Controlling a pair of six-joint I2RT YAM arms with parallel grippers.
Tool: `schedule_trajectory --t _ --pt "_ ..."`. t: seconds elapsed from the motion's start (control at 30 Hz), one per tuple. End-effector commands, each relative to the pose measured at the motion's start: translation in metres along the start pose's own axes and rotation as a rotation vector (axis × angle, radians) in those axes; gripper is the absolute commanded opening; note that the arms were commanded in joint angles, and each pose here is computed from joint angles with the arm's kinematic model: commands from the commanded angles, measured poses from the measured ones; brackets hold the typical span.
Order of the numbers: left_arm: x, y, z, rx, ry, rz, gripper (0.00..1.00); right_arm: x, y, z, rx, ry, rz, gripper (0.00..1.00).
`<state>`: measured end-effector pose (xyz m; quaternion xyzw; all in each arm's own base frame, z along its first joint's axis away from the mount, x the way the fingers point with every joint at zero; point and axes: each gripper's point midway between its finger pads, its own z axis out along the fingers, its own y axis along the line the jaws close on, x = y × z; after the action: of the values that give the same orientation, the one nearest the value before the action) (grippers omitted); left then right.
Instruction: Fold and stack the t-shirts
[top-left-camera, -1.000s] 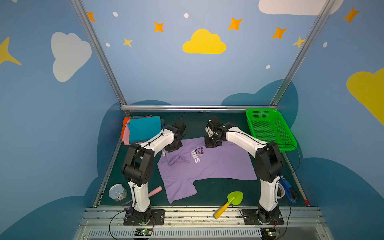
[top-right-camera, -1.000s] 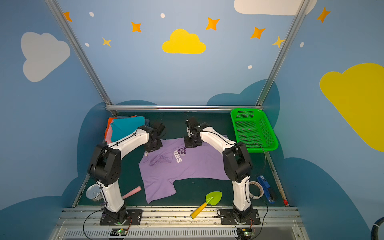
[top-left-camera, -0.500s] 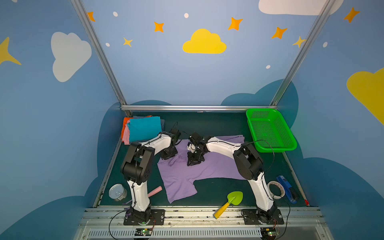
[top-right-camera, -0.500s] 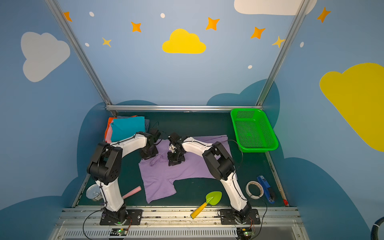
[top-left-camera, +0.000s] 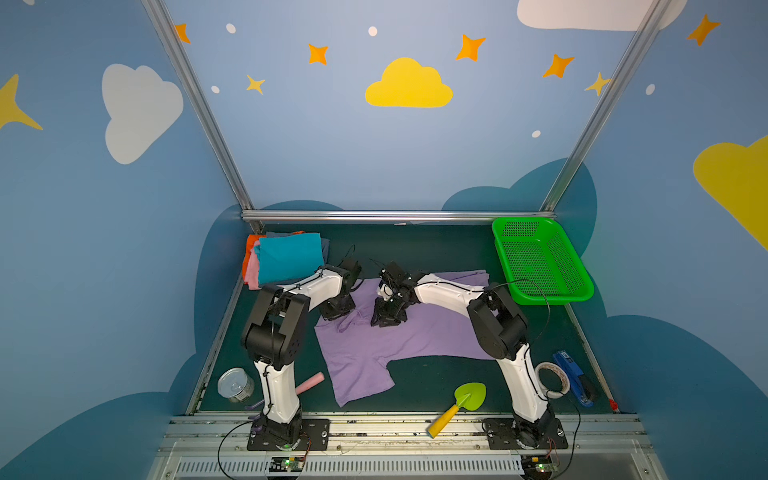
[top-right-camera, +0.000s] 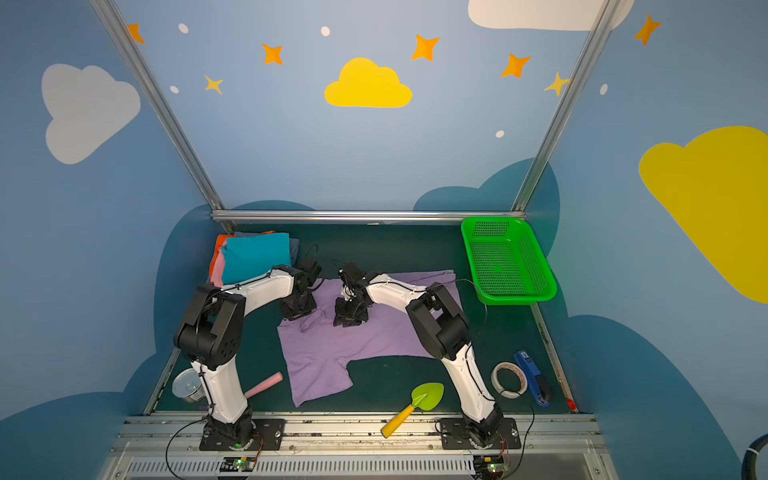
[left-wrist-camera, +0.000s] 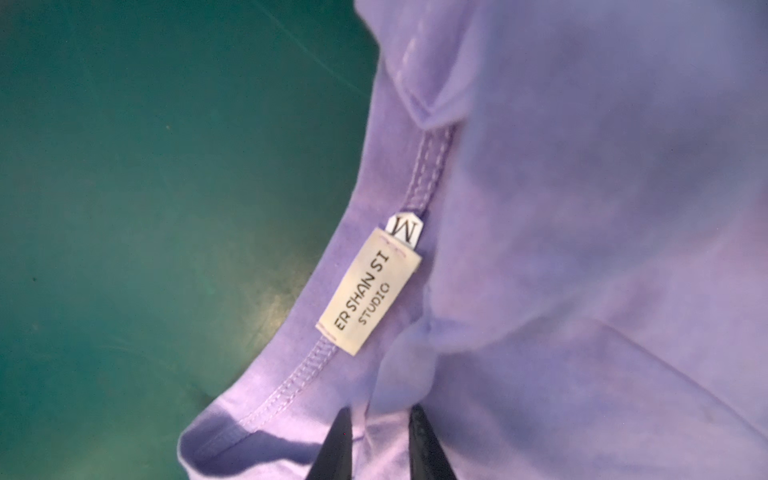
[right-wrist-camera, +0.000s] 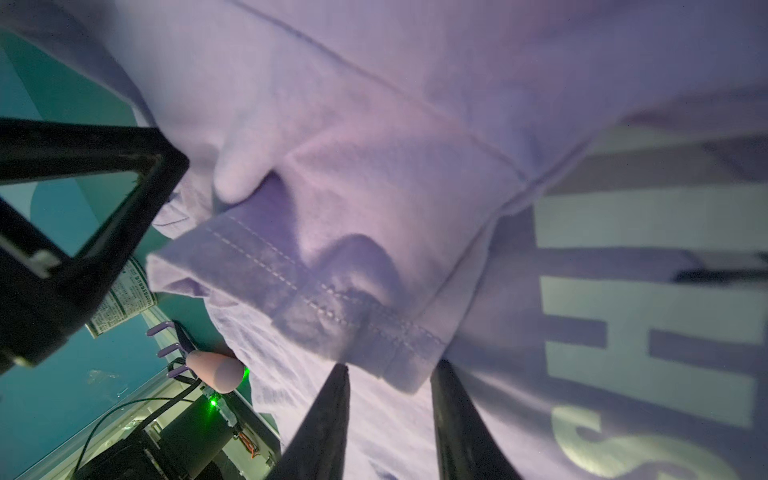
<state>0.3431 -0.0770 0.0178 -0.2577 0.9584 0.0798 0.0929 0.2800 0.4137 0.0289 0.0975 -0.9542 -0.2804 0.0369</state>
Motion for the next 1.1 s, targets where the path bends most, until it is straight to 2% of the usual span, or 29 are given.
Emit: schedule_trajectory --t 0.0,0.17,0.47,0.6,0.73,0.8,0.9,1.07 --pt "0.010 0.010 0.010 -0.038 0.032 0.019 0.26 -0.005 -0.010 0.004 0.034 -0.026 0.031 0.28" --pt "0.012 0.010 0.013 -0.043 0.036 0.026 0.26 -0.004 -0.013 -0.002 0.053 -0.043 0.024 0.00" --pt "0.013 0.011 0.022 -0.058 0.047 0.032 0.25 0.013 -0.025 -0.036 0.123 -0.120 0.002 0.00" --pt "0.013 0.014 0.028 -0.076 0.054 0.034 0.25 0.023 -0.038 -0.036 0.160 -0.107 0.008 0.00" --pt "0.013 0.021 0.028 -0.101 0.060 0.033 0.24 0.031 -0.045 -0.028 0.159 -0.070 0.021 0.12" --pt "0.010 0.023 0.020 -0.099 0.050 0.029 0.24 0.031 -0.048 -0.034 0.174 -0.078 0.006 0.15" --pt "-0.002 0.023 -0.003 -0.083 0.006 0.020 0.25 0.015 -0.057 -0.066 0.215 -0.135 -0.017 0.16" --pt "-0.038 0.010 -0.054 -0.022 -0.120 -0.002 0.28 -0.031 -0.093 -0.145 0.317 -0.311 -0.004 0.18"
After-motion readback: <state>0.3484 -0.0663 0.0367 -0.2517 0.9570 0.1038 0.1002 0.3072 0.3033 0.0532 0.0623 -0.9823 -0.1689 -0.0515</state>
